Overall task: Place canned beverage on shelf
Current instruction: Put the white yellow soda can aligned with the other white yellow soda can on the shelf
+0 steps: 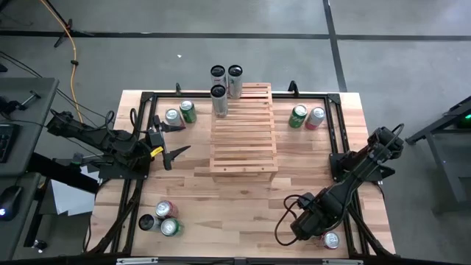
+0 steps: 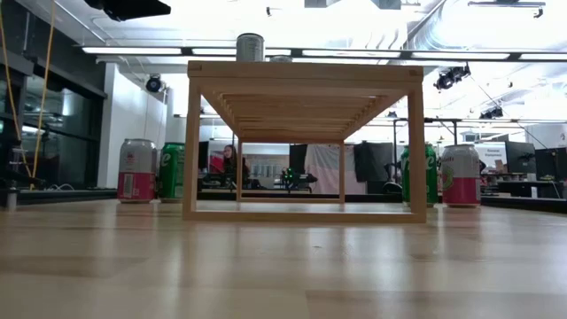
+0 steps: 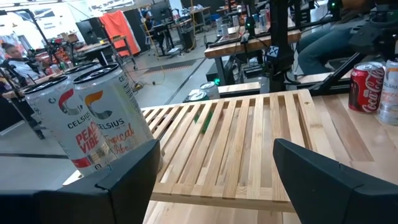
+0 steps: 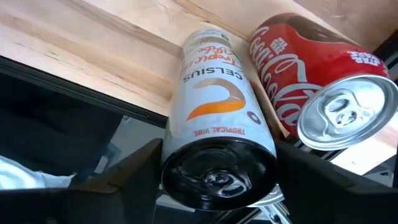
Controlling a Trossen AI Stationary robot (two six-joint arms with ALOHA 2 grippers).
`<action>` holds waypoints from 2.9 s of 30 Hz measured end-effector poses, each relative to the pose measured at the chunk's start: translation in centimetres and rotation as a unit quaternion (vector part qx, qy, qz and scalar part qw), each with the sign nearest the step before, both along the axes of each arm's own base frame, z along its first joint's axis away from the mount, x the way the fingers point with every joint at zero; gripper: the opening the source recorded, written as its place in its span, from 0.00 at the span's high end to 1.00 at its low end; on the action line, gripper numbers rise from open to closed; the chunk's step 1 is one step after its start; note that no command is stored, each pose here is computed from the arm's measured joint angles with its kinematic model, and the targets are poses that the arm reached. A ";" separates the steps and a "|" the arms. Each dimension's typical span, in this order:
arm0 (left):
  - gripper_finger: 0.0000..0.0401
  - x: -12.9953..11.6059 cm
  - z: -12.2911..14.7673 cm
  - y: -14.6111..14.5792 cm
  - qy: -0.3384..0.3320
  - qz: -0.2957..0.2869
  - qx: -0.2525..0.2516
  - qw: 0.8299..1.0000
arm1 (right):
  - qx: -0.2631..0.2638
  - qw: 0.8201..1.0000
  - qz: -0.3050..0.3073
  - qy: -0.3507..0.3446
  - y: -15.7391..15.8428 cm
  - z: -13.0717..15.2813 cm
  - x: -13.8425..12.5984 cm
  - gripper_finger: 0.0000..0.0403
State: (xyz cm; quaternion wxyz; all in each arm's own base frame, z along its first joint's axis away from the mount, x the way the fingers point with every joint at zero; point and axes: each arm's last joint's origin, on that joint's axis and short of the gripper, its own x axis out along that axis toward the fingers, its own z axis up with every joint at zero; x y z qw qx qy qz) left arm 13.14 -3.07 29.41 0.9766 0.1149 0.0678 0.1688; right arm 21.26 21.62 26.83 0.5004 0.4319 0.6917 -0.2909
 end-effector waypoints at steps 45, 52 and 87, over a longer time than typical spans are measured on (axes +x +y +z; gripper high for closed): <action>0.24 0.8 -0.1 -1.3 0.009 -0.177 -0.046 0.983 | -0.370 0.664 0.438 -0.479 -13.5 10.8 13.7 0.42; 0.24 2.2 -0.7 -1.8 0.026 -0.177 -0.026 0.983 | -0.390 0.652 0.449 -0.471 -16.0 10.4 15.0 0.42; 0.24 3.6 -2.0 -2.0 0.064 -0.112 -0.017 0.992 | -0.421 0.591 0.489 -0.484 -15.7 9.8 17.0 0.42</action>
